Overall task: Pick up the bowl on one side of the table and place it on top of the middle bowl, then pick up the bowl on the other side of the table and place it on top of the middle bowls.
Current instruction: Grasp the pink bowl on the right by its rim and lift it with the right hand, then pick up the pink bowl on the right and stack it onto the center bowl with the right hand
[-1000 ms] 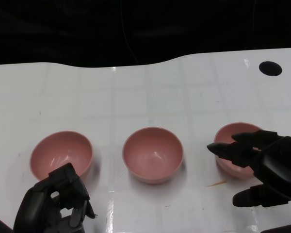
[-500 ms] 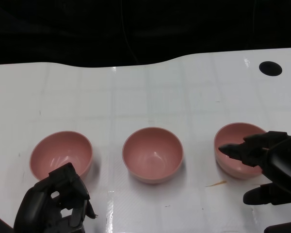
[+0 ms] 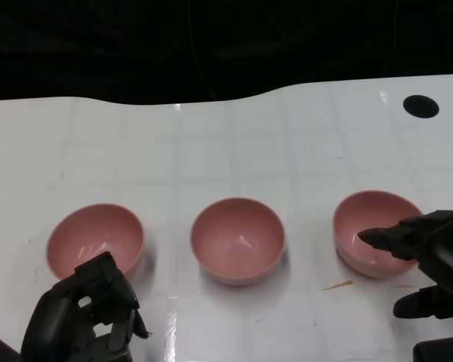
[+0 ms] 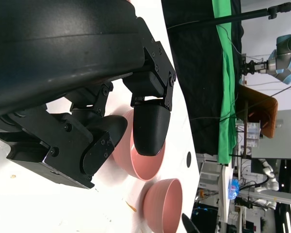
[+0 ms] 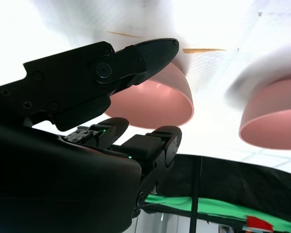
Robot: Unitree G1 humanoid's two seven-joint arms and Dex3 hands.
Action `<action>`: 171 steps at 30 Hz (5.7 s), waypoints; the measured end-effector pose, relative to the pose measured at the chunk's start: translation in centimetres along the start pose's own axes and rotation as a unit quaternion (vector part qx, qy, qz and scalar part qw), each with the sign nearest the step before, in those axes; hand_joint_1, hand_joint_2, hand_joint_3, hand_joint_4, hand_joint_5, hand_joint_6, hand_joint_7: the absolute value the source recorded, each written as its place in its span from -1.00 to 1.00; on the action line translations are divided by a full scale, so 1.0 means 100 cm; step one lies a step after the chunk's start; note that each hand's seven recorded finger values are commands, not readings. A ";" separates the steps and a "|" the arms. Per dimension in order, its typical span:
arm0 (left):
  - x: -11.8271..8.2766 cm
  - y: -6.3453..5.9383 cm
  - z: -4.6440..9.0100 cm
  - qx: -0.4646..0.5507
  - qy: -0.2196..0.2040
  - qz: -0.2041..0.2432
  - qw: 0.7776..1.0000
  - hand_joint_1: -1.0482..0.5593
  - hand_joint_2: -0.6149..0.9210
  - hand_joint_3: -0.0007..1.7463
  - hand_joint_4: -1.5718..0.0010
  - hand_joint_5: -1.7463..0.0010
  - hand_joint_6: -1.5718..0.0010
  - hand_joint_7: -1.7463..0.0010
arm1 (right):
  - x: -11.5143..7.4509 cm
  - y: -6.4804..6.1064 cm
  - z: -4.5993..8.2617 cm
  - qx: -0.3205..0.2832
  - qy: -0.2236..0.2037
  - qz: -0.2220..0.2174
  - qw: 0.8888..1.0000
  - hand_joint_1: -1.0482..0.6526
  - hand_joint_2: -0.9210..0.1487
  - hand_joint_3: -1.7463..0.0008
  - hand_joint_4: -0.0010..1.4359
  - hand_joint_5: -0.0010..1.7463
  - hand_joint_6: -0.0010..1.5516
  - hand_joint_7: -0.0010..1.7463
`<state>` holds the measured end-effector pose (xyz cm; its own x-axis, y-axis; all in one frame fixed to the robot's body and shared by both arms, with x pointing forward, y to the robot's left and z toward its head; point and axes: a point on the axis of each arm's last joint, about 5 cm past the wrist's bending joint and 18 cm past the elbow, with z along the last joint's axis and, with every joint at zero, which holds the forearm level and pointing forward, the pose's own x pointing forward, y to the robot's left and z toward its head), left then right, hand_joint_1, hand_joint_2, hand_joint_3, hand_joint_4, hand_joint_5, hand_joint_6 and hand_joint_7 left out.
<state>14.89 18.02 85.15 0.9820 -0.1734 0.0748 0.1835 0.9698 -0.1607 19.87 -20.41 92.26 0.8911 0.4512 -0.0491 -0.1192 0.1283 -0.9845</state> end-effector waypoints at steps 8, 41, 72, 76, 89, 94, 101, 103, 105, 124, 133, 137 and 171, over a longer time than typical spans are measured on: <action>0.000 0.000 0.000 0.000 0.000 0.000 1.000 0.31 0.51 0.46 0.02 -1.00 0.10 -0.89 | 0.006 0.007 0.000 0.004 -0.006 0.011 1.000 -0.69 -0.96 1.00 -0.13 -0.98 -0.24 -0.98; 0.001 -0.001 -0.001 -0.003 0.004 0.001 1.000 0.31 0.52 0.46 0.02 -1.00 0.10 -0.89 | 0.039 0.031 -0.003 -0.005 -0.021 0.017 1.000 -0.60 -0.96 1.00 -0.04 -0.98 -0.16 -0.99; 0.001 -0.001 -0.002 -0.004 0.001 0.001 1.000 0.32 0.52 0.47 0.03 -1.00 0.09 -0.89 | 0.048 0.070 -0.012 0.017 -0.031 -0.035 0.999 -0.04 -1.00 0.94 0.52 -0.85 0.27 -0.92; 0.001 -0.001 -0.002 -0.004 0.001 0.001 1.000 0.32 0.51 0.47 0.03 -1.00 0.10 -0.89 | 0.049 0.072 -0.013 0.033 -0.042 -0.057 0.997 0.11 -1.00 0.81 0.32 0.04 0.58 -0.95; 0.001 -0.001 -0.002 -0.003 0.003 0.000 1.000 0.31 0.50 0.48 0.02 -1.00 0.10 -0.89 | 0.047 0.080 -0.013 0.064 -0.051 -0.101 0.992 0.14 -1.00 0.60 -0.08 1.00 -0.39 1.00; 0.001 -0.001 -0.002 -0.003 0.003 0.000 1.000 0.32 0.50 0.48 0.02 -1.00 0.10 -0.89 | 0.048 0.079 -0.011 0.064 -0.058 -0.109 0.990 0.13 -1.00 0.64 -0.10 1.00 -0.43 1.00; 0.001 -0.002 -0.002 -0.001 0.001 0.000 1.000 0.31 0.49 0.48 0.02 -1.00 0.09 -0.89 | 0.054 0.068 -0.005 0.062 -0.091 -0.137 0.984 0.09 -1.00 0.68 -0.03 1.00 -0.38 1.00; 0.001 -0.002 -0.002 -0.002 0.001 0.000 1.000 0.31 0.49 0.49 0.02 -1.00 0.09 -0.89 | 0.055 0.064 -0.005 0.060 -0.099 -0.141 0.983 0.09 -1.00 0.69 -0.02 1.00 -0.38 1.00; 0.001 -0.003 -0.002 -0.003 0.000 0.000 1.000 0.30 0.49 0.49 0.02 -1.00 0.09 -0.89 | 0.055 0.061 -0.005 0.058 -0.102 -0.143 0.983 0.09 -1.00 0.68 -0.02 1.00 -0.38 1.00; 0.002 -0.007 -0.006 -0.002 -0.003 0.001 1.000 0.30 0.48 0.51 0.01 -1.00 0.09 -0.89 | 0.059 0.019 0.019 0.031 -0.203 -0.160 0.966 0.02 -0.97 0.83 -0.02 1.00 -0.33 0.90; 0.001 -0.008 -0.009 -0.004 -0.004 0.003 1.000 0.31 0.47 0.52 -0.01 -1.00 0.10 -0.91 | 0.063 0.005 0.032 0.017 -0.249 -0.147 0.957 0.08 -0.90 0.71 0.03 1.00 -0.35 0.98; 0.002 -0.010 -0.009 -0.004 -0.004 0.004 1.000 0.31 0.48 0.52 -0.02 -1.00 0.09 -0.92 | 0.069 -0.001 0.039 0.017 -0.269 -0.161 0.949 0.06 -0.89 0.69 0.06 1.00 -0.37 1.00; 0.004 -0.013 -0.012 -0.029 -0.005 0.011 0.999 0.30 0.50 0.49 -0.01 -1.00 0.09 -0.90 | 0.092 -0.023 0.071 0.001 -0.349 -0.169 0.922 0.05 -0.42 0.28 0.20 1.00 -0.27 1.00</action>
<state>15.07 16.44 84.17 0.9854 -0.1498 0.0806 0.1641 0.9616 -0.2199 25.27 -10.31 95.26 0.3795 0.8431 0.3811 0.1132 0.3665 -0.9235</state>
